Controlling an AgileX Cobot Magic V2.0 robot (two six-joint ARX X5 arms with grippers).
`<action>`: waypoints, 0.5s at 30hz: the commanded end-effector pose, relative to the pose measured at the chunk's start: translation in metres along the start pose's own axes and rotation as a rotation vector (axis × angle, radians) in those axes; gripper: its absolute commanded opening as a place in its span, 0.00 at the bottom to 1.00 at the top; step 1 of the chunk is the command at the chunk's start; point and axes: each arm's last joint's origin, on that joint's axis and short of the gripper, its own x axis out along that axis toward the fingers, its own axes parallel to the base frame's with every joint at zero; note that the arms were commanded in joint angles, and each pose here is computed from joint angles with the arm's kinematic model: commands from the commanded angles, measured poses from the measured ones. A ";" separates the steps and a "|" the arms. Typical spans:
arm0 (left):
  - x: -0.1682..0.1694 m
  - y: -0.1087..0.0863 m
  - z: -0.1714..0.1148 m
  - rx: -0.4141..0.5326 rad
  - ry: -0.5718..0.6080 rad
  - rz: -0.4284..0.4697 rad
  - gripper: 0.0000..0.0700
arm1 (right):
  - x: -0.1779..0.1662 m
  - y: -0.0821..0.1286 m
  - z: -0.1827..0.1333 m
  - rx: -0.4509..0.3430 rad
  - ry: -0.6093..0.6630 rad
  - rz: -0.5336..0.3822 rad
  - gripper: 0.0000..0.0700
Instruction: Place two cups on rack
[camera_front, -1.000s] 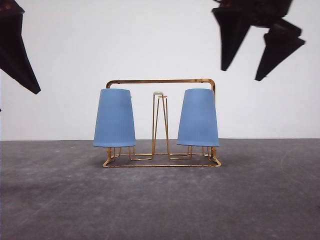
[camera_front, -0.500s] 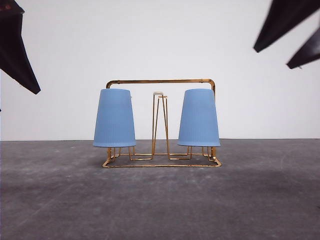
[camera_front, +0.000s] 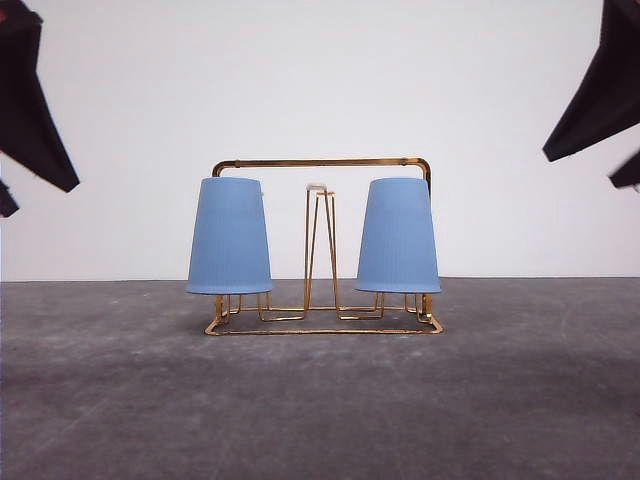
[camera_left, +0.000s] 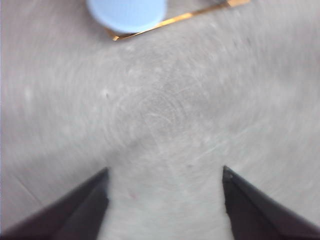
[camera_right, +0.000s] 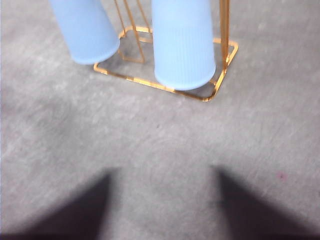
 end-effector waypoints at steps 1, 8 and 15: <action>-0.001 -0.001 0.004 0.104 -0.017 -0.003 0.01 | -0.001 0.001 0.004 0.001 -0.014 0.006 0.02; -0.001 -0.001 0.004 0.104 -0.016 -0.003 0.00 | -0.001 0.002 0.004 0.000 -0.019 0.010 0.03; -0.001 -0.001 0.004 0.104 -0.016 -0.003 0.00 | -0.001 0.002 0.004 0.000 -0.019 0.010 0.03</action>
